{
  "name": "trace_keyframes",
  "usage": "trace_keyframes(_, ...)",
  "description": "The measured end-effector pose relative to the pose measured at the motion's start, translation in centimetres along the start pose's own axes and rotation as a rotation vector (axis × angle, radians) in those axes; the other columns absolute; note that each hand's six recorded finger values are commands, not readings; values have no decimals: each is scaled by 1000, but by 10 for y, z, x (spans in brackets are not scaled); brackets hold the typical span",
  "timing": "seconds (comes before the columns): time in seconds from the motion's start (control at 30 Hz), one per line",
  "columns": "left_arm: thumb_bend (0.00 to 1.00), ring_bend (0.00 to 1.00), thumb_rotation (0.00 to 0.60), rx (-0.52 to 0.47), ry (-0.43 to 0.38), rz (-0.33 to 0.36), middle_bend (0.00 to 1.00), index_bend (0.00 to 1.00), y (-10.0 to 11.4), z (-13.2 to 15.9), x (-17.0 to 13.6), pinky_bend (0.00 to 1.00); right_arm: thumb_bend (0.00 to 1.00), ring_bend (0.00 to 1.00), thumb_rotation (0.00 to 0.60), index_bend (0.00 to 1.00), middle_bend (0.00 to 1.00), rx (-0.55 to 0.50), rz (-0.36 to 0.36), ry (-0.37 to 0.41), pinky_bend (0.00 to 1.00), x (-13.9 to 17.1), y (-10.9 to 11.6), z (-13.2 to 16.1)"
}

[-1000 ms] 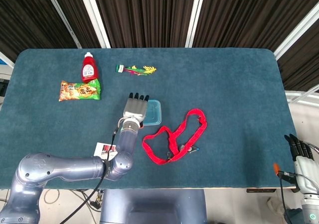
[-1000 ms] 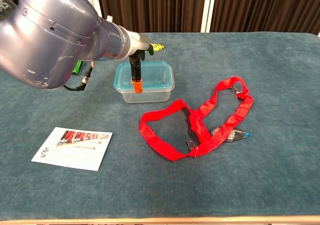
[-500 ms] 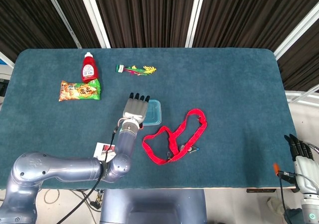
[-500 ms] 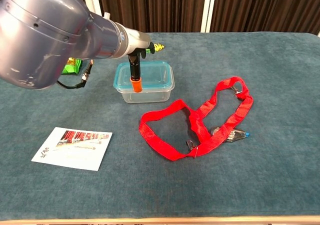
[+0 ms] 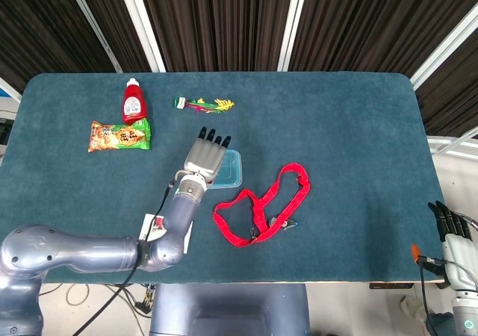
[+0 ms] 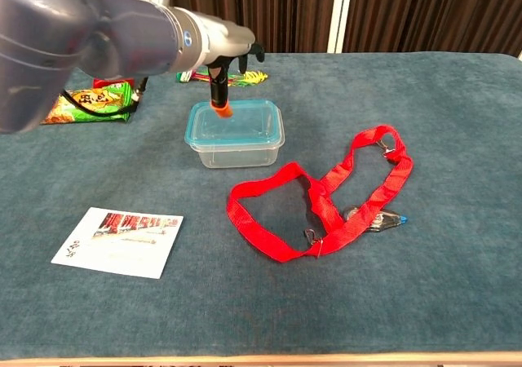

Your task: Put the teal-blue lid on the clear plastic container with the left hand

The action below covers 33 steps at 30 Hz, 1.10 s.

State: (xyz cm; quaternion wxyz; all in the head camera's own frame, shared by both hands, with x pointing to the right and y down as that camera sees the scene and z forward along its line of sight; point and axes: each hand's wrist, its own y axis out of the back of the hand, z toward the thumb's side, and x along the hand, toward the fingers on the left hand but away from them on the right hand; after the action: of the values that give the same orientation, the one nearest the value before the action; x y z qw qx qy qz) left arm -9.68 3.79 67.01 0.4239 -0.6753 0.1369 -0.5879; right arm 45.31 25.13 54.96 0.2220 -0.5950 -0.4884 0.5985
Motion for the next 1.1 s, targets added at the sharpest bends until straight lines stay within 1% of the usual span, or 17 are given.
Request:
trace_keyframes(0.1, 415, 52, 600, 9, -72, 40, 265, 241, 6, -1, -1, 24, 393, 23, 600, 56, 38, 0, 2, -7, 0, 0, -1, -1)
trace_keyframes(0.23, 486, 84, 600, -11, -155, 62, 315, 354, 6, -4, 1, 43, 393, 23, 600, 56, 39, 1, -2, -13, 0, 0, 0, -2)
trace_keyframes(0.37, 554, 134, 600, 3, -181, 66, 383, 476, 2, -14, 9, 91, 393, 23, 600, 57, 39, 0, -6, -24, 0, 0, 1, -3)
trace_keyframes(0.47, 580, 152, 600, 3, -186, 75, 418, 522, 0, -19, 16, 109, 393, 23, 600, 57, 39, 0, -7, -32, 0, -1, 1, -5)
trace_keyframes(0.77, 581, 193, 600, -20, -195, 106, 505, 583, -10, -17, 32, 130, 392, 23, 600, 57, 39, -5, -8, -51, 0, -1, 0, -7)
trace_keyframes(1.1, 582, 196, 600, -19, -210, 95, 509, 585, -20, -9, 37, 131, 392, 23, 600, 57, 39, -6, -3, -55, 0, -1, -1, -7)
